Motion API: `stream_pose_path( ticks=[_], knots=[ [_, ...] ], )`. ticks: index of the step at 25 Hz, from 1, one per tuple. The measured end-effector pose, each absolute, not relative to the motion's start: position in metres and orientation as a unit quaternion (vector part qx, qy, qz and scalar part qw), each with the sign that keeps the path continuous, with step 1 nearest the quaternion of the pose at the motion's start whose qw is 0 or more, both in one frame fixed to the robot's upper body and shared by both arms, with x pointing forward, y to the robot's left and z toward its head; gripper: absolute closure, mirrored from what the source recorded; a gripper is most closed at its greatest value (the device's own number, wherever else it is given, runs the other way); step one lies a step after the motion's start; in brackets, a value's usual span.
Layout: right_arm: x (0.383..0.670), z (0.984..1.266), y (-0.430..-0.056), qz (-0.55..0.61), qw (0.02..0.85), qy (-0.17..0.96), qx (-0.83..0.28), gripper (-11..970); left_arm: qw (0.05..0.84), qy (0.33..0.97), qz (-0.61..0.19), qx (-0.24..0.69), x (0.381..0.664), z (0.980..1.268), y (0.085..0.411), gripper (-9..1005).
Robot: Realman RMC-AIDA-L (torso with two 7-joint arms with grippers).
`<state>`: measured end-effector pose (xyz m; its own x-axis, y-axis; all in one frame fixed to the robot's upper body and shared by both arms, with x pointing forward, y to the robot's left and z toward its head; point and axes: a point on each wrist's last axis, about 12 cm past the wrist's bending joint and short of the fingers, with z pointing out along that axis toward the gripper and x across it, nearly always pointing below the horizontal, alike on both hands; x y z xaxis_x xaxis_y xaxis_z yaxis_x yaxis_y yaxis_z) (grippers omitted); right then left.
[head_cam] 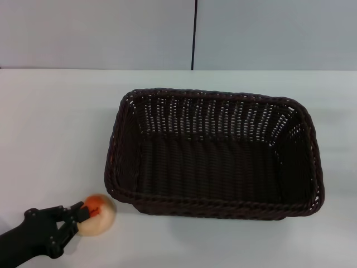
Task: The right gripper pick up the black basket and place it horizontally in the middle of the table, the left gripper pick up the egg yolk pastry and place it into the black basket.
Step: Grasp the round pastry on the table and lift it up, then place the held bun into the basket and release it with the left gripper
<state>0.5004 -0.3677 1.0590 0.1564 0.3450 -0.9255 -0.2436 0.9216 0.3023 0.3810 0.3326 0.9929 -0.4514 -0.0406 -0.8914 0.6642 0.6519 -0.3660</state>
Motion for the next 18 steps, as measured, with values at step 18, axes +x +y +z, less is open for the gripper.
stream_pose_path(
  ticks=[18],
  knots=[
    [0.497,1.059,-0.373,0.186,0.764,0.616,0.051,624,0.609,0.723,-0.310,0.102,0.379,1.022,0.375,953]
  ],
)
